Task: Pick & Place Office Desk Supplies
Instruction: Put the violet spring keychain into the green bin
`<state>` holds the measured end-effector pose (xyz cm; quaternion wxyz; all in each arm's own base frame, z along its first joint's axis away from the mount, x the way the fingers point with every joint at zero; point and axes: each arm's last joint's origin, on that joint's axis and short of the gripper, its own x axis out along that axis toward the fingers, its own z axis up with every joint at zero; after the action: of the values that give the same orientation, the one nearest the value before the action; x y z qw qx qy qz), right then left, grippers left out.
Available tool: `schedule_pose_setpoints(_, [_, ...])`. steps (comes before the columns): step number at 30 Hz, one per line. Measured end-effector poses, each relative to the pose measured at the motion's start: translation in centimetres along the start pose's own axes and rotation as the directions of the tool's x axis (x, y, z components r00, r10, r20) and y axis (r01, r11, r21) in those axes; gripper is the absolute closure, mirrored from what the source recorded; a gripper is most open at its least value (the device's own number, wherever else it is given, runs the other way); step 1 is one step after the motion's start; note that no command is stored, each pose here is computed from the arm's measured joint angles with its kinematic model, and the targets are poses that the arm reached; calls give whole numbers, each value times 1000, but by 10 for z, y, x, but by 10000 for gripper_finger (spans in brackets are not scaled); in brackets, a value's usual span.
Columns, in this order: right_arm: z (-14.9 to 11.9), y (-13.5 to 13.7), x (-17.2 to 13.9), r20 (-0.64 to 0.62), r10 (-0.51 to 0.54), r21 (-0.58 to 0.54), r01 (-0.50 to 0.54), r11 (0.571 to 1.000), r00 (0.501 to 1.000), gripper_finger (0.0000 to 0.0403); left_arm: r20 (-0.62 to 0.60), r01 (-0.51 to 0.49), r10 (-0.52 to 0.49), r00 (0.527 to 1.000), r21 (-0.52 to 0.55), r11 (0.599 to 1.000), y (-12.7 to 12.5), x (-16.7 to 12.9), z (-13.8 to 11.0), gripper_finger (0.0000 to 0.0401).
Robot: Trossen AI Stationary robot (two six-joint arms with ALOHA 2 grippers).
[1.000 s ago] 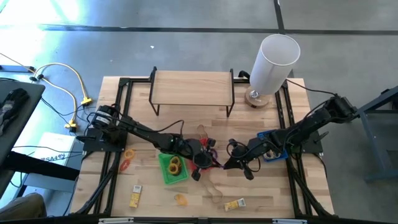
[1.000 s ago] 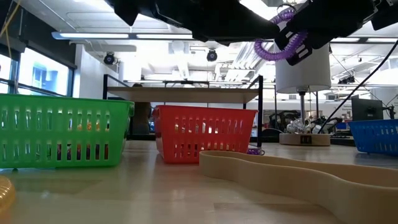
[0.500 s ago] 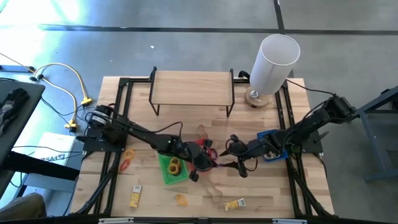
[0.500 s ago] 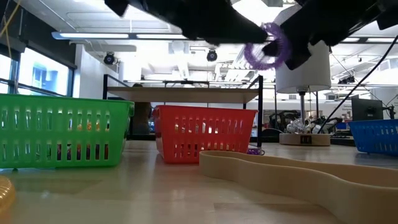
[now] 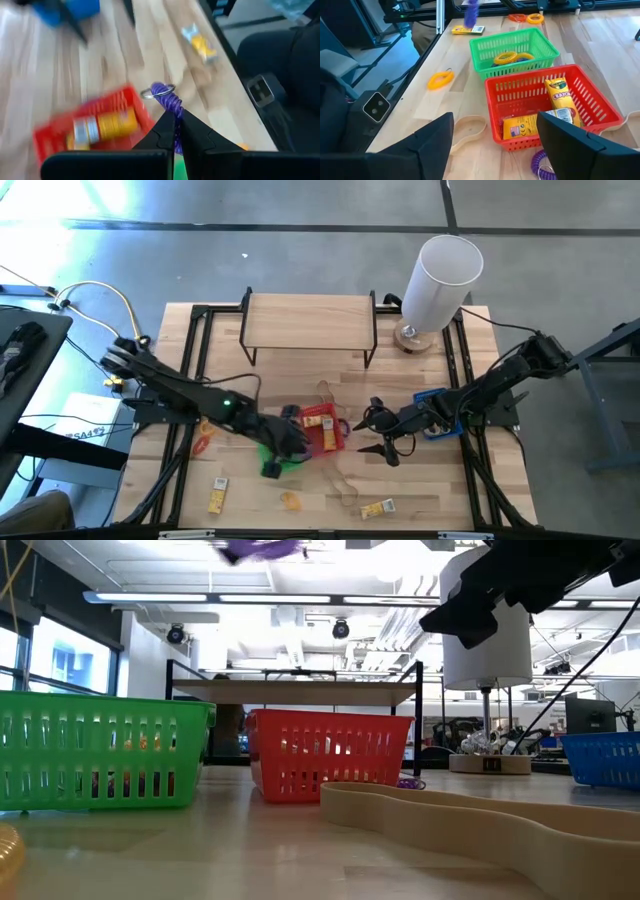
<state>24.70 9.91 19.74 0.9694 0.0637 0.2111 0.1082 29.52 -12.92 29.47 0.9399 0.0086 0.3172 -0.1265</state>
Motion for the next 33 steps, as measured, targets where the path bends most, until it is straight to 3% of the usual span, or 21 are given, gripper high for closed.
schedule_pose_setpoints(5, [0, 0, 0, 2, 0, 0, 0, 1000, 1000, 128, -130, -21, 4, 992, -126, 992, -4, -24, -12, 397])
schedule_pose_setpoints(13, [0, 0, 0, 3, 0, 4, 0, 1000, 1000, 128, -370, -47, -26, 928, -186, 981, 4, -18, -39, 397])
schedule_pose_setpoints(24, [0, 2, 0, 2, 7, 24, -7, 1000, 1000, 128, -387, -87, -15, 922, -246, 965, 24, 6, -80, 397])
schedule_pose_setpoints(33, [0, 2, 0, 3, 1, 21, -1, 1000, 1000, 128, -412, -137, -1, 911, -304, 943, 29, 8, -90, 397])
